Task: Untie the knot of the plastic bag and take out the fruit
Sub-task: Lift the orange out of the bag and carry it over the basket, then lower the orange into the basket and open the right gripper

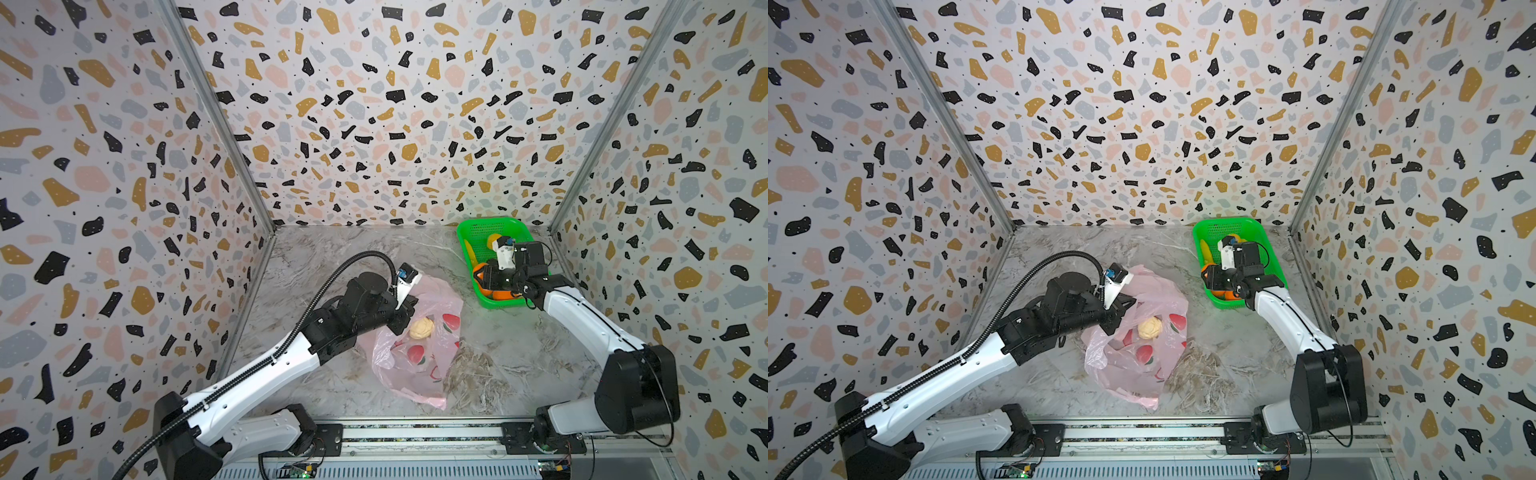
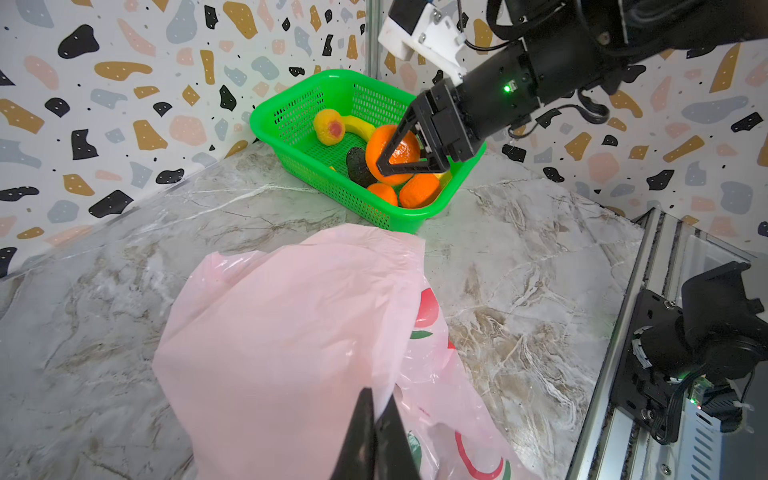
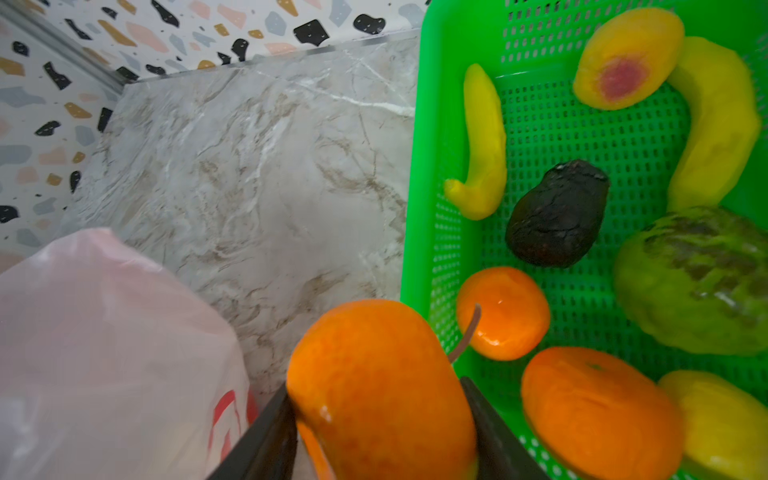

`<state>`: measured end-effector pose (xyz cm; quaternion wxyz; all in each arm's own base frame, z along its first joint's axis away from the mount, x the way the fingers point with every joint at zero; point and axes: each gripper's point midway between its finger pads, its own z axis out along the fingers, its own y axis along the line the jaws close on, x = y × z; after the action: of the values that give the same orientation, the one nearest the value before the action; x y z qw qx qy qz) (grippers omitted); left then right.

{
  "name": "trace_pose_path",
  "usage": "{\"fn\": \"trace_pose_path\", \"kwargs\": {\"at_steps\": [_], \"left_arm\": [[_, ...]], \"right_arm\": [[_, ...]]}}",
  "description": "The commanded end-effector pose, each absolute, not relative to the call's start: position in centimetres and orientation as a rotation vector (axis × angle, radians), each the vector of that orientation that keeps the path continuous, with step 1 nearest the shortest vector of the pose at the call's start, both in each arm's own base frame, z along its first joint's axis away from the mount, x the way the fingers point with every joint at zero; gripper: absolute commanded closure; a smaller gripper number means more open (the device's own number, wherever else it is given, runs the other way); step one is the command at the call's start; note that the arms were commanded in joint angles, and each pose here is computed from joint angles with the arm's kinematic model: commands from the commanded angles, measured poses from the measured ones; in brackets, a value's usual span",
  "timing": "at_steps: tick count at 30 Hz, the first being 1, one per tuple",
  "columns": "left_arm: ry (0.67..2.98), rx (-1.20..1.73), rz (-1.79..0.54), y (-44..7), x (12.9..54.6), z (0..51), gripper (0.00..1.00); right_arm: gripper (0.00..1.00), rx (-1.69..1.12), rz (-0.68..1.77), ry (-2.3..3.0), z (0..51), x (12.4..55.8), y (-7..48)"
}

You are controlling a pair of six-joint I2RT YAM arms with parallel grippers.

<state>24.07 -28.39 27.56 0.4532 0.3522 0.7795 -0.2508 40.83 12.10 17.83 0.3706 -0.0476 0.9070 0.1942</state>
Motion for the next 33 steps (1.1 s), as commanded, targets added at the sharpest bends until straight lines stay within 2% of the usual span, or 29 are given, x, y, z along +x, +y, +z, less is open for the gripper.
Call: {"fn": "trace_pose_path", "kwargs": {"at_steps": [1, 7, 8, 9, 11, 13, 19, 25, 33], "left_arm": [[1.851, 0.848, -0.639, -28.5, 24.4, 29.8, 1.00], [1.851, 0.851, -0.642, -28.5, 24.3, 29.9, 1.00], [1.853, 0.852, -0.640, -28.4, 24.2, 29.8, 1.00], [1.853, 0.852, -0.638, -28.4, 24.2, 29.8, 1.00], [1.850, 0.850, -0.636, -28.3, 24.2, 29.9, 1.00], [1.851, 0.849, -0.636, -28.3, 24.2, 29.9, 1.00], [1.850, 0.847, -0.635, -28.4, 24.3, 29.9, 1.00], [1.856, 0.848, -0.632, -28.4, 24.4, 29.6, 1.00], [1.843, 0.847, -0.638, -28.5, 24.4, 29.8, 1.00]], "right_arm": [[0.43, -0.068, 0.375, 2.268, 18.9, 43.9, 10.1], [0.42, -0.006, 0.270, 2.307, 16.4, 47.7, 8.6], [0.38, -0.002, 0.262, 2.305, 16.2, 48.1, 8.4], [0.28, 0.001, 0.254, 2.305, 16.1, 48.5, 8.3], [0.14, 0.001, 0.237, 2.302, 16.4, 48.9, 8.1], [0.10, 0.006, 0.223, 2.300, 16.6, 49.0, 7.9], [0.09, -0.004, 0.234, 2.300, 17.7, 47.8, 7.9], [0.09, -0.055, 0.334, 2.296, 20.0, 44.8, 9.3], [0.11, -0.274, 0.546, 2.317, 22.4, 36.1, 14.9]]}}
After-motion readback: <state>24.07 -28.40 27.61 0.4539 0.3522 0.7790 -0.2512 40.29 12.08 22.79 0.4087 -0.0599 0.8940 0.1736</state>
